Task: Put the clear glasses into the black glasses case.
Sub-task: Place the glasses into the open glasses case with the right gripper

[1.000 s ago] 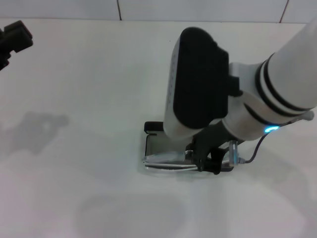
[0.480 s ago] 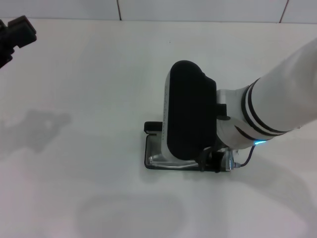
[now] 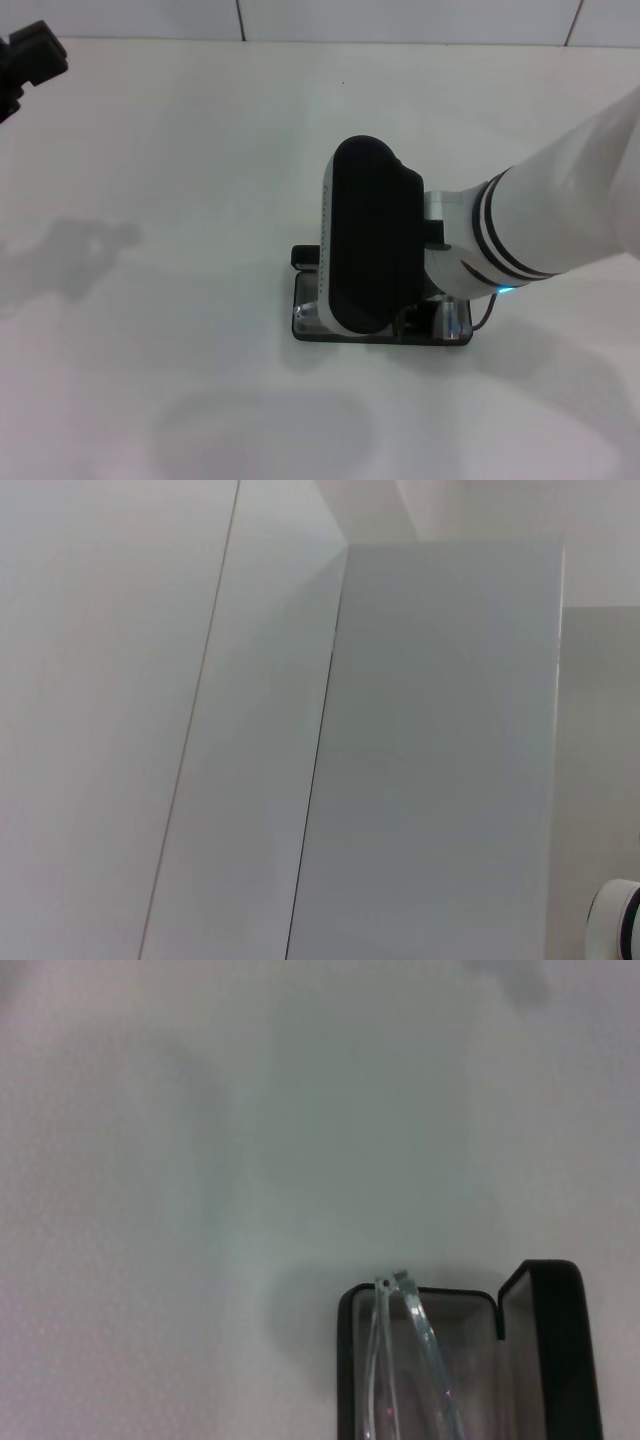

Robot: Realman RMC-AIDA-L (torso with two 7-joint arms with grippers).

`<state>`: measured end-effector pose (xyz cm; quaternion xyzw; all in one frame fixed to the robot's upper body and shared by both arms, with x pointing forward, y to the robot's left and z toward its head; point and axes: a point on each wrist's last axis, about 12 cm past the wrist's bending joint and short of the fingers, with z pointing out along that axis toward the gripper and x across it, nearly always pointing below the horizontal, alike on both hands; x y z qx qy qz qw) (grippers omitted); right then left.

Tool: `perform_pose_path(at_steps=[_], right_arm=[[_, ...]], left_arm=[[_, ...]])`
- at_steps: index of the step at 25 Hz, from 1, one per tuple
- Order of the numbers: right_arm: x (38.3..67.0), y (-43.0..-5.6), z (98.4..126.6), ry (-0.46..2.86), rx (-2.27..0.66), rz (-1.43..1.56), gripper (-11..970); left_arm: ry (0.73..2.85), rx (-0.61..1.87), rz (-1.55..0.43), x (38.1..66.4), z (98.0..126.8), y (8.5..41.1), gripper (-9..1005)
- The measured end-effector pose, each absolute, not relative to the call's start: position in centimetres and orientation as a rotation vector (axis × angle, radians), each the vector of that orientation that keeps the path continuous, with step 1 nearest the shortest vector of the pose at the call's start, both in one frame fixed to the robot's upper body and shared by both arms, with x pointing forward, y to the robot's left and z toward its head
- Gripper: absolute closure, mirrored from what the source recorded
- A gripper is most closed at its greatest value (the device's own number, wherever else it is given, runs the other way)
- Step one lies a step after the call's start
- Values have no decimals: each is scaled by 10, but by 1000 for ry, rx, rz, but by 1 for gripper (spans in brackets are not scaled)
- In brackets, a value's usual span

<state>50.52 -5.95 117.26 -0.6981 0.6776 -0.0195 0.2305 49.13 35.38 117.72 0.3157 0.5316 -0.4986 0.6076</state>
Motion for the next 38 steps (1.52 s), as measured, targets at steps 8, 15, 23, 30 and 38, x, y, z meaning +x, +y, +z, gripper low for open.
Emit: perform_pose_path(at_steps=[8,15,23,30,38], right_arm=[[507,-59,1168,1865,-1926,-70,900],[508,-61,1166,1878,-1922,-82,900],[509,-63,1164,1892,-1917,-86,899],[509,-63,1163,1896,-1920,-93,899],[512,-65,1164,1912,-1888,-118,897]], left_arm=[[1232,707,-1161,491,1173,354,903],[1232,707,-1161,492,1172,354,903],[1231,706,-1162,492,1172,354,903],[1231,706,-1163,492,1172,354,903],[1229,703,-1164,492,1172,354,902]])
